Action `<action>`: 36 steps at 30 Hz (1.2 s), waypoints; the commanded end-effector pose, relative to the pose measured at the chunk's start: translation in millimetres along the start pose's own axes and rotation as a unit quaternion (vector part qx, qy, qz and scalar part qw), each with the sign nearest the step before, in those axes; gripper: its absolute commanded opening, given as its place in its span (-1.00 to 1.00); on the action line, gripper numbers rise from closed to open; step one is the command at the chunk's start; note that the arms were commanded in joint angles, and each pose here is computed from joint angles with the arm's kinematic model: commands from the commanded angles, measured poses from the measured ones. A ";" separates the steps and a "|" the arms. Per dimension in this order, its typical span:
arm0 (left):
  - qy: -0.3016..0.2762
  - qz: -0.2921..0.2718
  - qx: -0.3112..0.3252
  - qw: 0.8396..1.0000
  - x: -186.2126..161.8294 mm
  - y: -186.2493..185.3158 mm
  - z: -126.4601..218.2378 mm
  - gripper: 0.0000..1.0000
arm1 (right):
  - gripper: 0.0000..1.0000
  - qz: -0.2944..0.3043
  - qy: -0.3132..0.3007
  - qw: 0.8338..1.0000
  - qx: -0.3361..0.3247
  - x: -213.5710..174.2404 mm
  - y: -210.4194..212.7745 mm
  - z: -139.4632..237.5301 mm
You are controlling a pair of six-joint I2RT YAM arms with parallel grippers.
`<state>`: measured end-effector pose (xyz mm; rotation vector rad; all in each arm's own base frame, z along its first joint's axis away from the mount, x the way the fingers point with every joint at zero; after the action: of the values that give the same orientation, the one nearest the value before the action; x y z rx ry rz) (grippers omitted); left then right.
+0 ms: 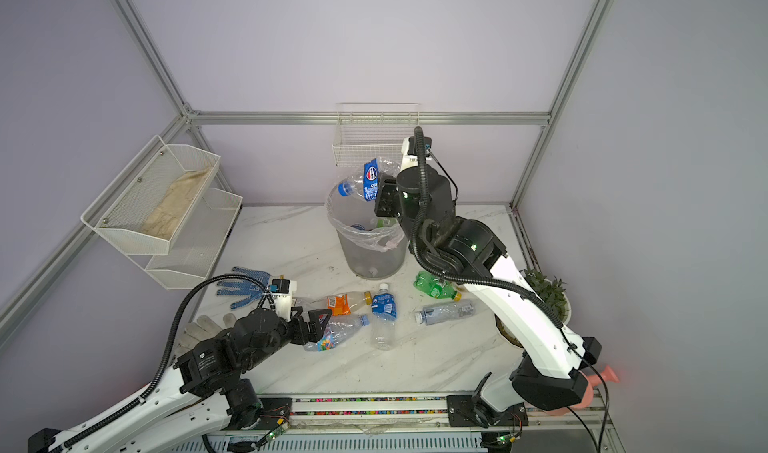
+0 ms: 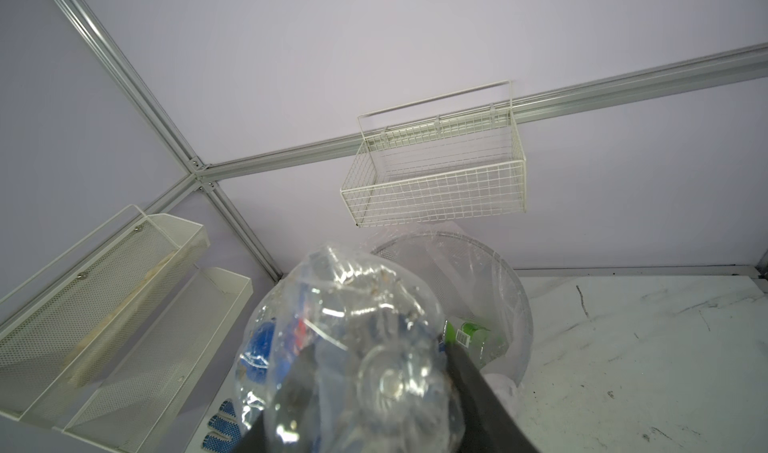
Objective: Throw the plastic bottles in the bin
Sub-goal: 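Lift the crumpled bottle with the right gripper and carry it over the bin, then open the right gripper to drop the bottle into the bin, then lower left gripper onto pink-labelled clear bottle while right gripper withdraws beside bin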
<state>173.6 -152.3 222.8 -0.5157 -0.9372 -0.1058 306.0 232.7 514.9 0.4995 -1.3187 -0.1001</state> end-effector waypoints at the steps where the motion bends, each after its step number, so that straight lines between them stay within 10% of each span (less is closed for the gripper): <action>1: 0.008 0.001 0.008 1.000 -13.4 7.8 -3.3 1.00 | -0.24 0.007 0.027 1.000 0.002 -5.7 -8.6 -25.3; 5: 0.007 0.002 0.008 1.000 -14.3 9.3 -1.2 1.00 | -0.08 0.013 0.067 0.998 -0.015 -26.8 -24.1 -67.0; 9: 0.006 0.003 0.007 1.000 -14.0 9.6 0.6 1.00 | 0.95 0.029 0.123 0.991 -0.046 -53.4 -36.4 -96.6; 36: 0.066 -0.019 0.033 0.997 -35.2 10.5 -22.8 1.00 | 0.95 0.006 0.130 0.991 0.017 -72.3 -58.2 -20.5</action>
<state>172.1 -154.6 194.7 -0.4380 -0.8443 -0.1331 325.6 213.4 415.5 0.4719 -1.0457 -0.0047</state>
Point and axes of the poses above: each gripper's point midway between its finger pads, its own z axis back along the fingers, its own y axis along the line the jaws close on, x = y × z, the point moved 3 cm from there along z, back along the fingers, and after that the axes turned 5 degrees about -z, right-handed, at the moved point
